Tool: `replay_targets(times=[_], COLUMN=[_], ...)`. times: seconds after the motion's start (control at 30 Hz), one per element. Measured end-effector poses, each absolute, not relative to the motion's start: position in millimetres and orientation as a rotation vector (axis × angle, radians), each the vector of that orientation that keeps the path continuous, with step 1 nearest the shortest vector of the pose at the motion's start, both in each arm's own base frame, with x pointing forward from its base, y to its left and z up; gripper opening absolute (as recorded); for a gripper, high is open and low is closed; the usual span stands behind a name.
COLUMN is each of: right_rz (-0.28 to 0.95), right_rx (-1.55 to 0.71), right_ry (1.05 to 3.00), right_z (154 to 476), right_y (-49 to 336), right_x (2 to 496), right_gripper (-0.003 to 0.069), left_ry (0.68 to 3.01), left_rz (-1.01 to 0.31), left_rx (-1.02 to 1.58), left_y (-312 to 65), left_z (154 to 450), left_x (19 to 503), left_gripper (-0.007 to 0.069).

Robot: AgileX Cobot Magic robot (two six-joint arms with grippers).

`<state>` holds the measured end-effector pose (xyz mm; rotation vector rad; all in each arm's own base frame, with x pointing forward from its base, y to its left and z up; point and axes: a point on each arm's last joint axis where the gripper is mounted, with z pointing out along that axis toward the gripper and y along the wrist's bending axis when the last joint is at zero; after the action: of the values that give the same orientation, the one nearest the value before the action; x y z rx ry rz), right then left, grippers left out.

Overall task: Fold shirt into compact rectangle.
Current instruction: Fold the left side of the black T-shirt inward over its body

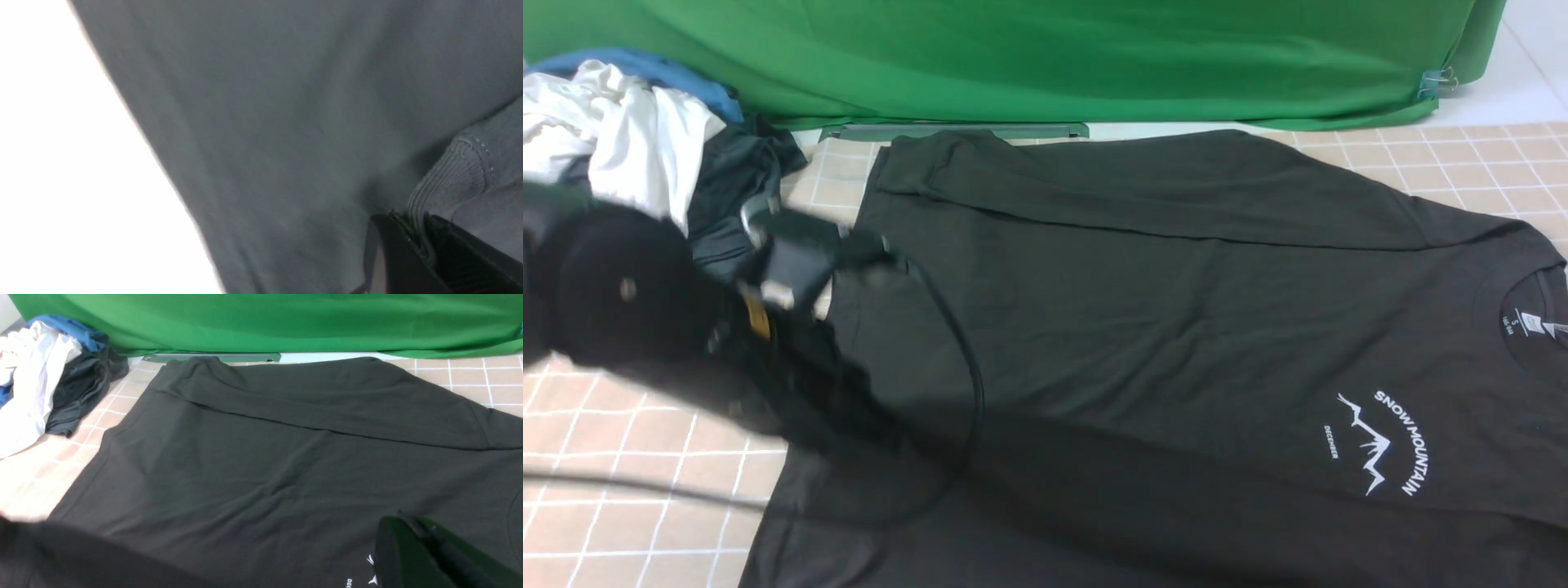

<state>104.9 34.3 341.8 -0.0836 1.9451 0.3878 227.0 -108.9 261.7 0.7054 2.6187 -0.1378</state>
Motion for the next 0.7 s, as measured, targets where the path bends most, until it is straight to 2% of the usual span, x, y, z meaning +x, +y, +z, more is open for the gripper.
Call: replay_targets(times=[0.13,0.3,0.47,0.7], right_rz=[0.389,0.389,0.389,0.389], right_rx=[-0.082,-0.081,-0.081,-0.081], right_ry=[1.936,1.926,1.926,1.926], right_z=[343,343,343,343], right_y=[34,34,34,34], right_x=[105,106,106,106], right_gripper=[0.004,0.0042,0.0045,0.0045], left_ry=[2.534,2.494,2.511,2.578], left_rz=[-0.052,0.026,0.115,0.167], left_rx=[0.704,0.694,0.677,0.613], left_y=[-113,-122,-124,-110], left_z=[284,297,294,267], left_x=[250,284,312,350], left_gripper=[0.0035,0.0035,0.0035,0.0035])
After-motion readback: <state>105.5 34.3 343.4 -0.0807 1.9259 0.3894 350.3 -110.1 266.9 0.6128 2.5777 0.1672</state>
